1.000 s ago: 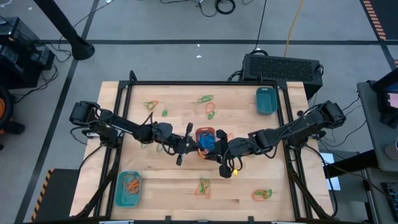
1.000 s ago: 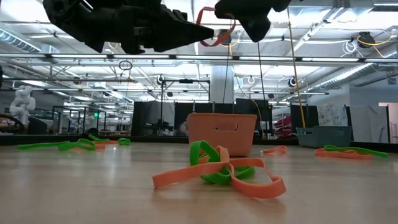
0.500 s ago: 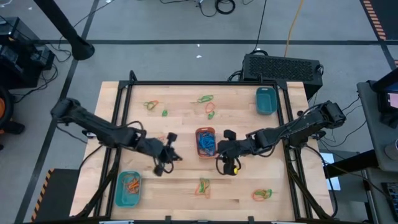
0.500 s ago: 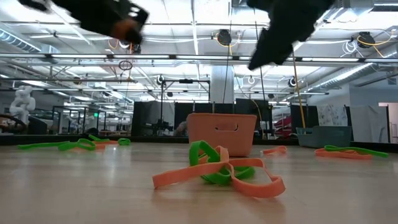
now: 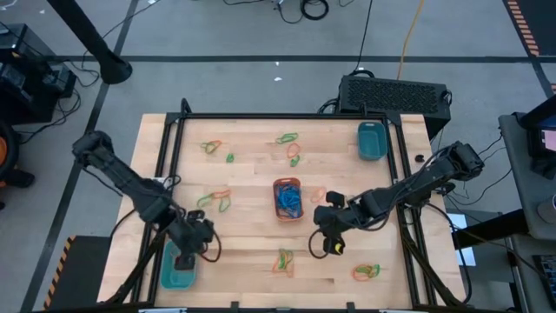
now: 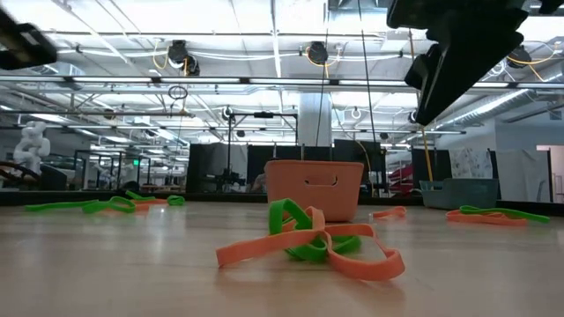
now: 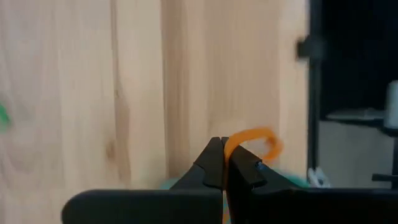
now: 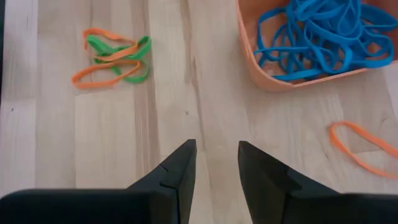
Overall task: Sort rubber bands into baskets
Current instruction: Put the orange rubber band into the green bin
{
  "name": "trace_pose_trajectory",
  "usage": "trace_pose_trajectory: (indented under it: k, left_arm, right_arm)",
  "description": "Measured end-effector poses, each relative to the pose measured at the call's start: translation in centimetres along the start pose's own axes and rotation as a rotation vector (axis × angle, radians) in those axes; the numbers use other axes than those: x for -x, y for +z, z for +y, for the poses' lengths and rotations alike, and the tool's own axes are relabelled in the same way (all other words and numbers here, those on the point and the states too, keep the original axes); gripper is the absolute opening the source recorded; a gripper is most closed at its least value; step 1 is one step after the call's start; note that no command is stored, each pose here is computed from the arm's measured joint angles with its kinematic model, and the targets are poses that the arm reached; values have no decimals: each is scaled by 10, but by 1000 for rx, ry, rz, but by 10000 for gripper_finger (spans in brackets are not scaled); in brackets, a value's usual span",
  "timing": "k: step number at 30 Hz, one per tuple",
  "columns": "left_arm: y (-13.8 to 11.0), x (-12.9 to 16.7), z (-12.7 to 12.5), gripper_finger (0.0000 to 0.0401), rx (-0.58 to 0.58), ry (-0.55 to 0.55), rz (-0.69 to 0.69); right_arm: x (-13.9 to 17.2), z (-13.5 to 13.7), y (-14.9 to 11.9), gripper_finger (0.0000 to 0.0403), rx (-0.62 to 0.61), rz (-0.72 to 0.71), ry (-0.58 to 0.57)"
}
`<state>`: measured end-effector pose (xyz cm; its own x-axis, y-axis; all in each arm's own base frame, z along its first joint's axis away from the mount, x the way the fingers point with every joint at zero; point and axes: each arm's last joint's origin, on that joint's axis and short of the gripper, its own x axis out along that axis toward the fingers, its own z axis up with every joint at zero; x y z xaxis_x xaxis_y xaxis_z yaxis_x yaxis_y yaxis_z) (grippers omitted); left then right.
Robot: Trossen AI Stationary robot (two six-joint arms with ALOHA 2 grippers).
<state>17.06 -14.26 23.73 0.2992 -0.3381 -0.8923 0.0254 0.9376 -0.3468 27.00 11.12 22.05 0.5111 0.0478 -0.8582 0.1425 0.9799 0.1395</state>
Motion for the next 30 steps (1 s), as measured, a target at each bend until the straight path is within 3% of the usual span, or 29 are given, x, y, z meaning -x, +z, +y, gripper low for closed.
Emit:
trace_pose_trajectory:
  k: [7,12,24,30]
  left_arm:
    - [-25,-12,-9,1,161,93,138]
    - [-36,-20,-18,15,245,100,223]
    - [-47,-36,-25,55,230,156,302]
    - [-49,-41,-26,92,234,167,329]
  right_arm:
    - [0,2,-1,112,20,-1,7]
    - [0,2,-1,112,15,-4,9]
    - [1,4,-1,112,-84,-8,15]
    - [2,9,-4,112,-67,-8,21]
